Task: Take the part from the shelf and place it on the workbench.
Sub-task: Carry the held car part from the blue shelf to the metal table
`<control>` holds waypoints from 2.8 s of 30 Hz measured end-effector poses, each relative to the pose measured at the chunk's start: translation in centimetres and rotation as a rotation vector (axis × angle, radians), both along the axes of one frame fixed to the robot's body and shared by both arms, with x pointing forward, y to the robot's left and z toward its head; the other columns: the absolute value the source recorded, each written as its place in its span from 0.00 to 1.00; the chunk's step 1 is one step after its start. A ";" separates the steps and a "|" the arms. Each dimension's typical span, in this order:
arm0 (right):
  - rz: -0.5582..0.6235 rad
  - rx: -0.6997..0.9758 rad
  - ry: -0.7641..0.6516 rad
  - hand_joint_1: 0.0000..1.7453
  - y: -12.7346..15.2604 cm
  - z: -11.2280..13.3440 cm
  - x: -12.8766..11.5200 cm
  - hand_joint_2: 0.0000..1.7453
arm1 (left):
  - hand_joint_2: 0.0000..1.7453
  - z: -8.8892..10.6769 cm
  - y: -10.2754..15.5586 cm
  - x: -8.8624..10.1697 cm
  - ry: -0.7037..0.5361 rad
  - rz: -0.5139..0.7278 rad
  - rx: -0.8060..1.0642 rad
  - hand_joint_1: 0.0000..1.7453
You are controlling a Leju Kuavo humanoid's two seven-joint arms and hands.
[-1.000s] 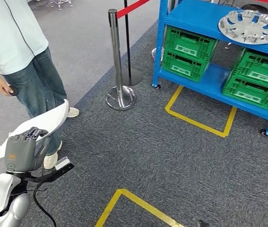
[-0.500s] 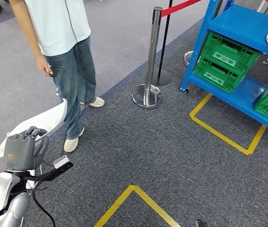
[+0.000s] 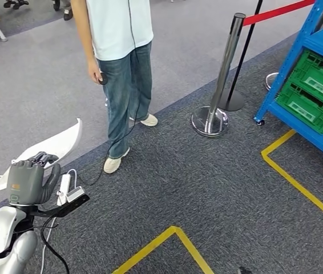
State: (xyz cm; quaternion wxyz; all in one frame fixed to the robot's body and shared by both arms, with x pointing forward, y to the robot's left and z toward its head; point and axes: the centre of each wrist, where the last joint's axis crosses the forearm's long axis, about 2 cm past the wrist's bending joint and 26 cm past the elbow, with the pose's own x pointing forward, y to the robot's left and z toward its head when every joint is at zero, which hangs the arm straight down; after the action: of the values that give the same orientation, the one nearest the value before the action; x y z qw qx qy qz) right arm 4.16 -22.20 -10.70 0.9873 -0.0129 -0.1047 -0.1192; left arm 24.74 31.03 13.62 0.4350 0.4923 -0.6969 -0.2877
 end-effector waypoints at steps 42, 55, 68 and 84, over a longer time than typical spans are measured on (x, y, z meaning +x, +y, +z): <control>-0.006 -0.010 0.000 0.00 0.0 0.0 0.0 0.00 | 1.00 -0.1 1.6 0.1 0.025 0.052 -0.014 1.00; -0.006 -0.007 0.005 0.00 0.0 0.0 -0.1 0.00 | 1.00 -0.2 1.5 0.1 0.043 0.064 -0.012 1.00; -0.009 -0.014 0.008 0.00 0.1 0.0 -0.1 0.00 | 1.00 -0.5 1.6 -0.2 0.056 0.072 -0.015 1.00; -0.010 -0.015 0.004 0.00 0.1 0.0 -0.1 0.00 | 1.00 -0.7 1.4 -0.4 0.085 0.081 -0.016 1.00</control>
State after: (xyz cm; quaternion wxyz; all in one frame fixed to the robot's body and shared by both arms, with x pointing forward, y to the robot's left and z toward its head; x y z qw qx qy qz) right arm 4.08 -22.13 -10.69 0.9867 -0.0211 -0.1036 -0.1232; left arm 24.32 32.40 12.93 0.4796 0.5040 -0.6594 -0.2849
